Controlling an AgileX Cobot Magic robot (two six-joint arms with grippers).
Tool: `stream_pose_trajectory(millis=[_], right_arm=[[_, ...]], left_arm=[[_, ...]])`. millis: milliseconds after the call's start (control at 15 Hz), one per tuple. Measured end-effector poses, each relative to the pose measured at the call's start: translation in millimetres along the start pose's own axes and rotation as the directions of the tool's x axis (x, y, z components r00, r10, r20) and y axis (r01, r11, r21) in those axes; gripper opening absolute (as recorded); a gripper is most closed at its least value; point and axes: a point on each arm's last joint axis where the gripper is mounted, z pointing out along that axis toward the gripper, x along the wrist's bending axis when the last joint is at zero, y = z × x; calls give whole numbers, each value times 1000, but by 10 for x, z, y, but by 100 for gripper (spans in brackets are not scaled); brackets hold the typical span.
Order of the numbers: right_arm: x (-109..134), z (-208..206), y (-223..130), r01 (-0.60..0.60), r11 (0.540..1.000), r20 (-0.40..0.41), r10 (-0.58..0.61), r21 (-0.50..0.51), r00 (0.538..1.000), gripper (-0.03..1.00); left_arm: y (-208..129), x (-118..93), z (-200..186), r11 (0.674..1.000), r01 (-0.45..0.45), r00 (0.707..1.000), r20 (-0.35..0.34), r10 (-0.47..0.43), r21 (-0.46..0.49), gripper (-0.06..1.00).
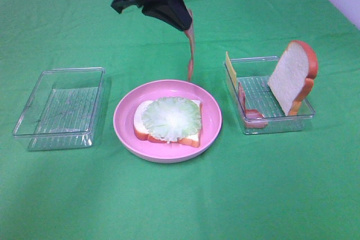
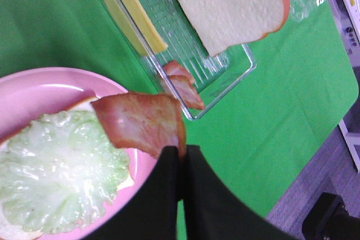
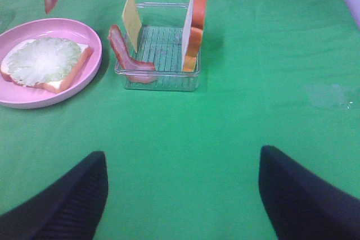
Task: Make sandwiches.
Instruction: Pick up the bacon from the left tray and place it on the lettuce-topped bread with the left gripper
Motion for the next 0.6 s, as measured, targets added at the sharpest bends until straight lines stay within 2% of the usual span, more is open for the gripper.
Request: stream_pose_trajectory(millis=[267, 400, 533, 600], right_arm=[[0, 0, 0, 0, 1000, 0, 0, 0, 1000, 71], [0, 0, 0, 0, 1000, 0, 0, 0, 1000, 71], [0, 0, 0, 0, 1000, 0, 0, 0, 1000, 71], [0, 0, 0, 0, 1000, 0, 0, 0, 1000, 71]], left_arm=[[-159, 88, 540, 991, 7, 1000, -19, -4, 135, 1], [-213, 214, 669, 983, 12, 997, -82, 4, 184, 1], [-251, 358, 735, 975, 34, 983, -184, 7, 218, 1], [-266, 409, 762, 972, 51, 977, -214, 0, 229, 1]])
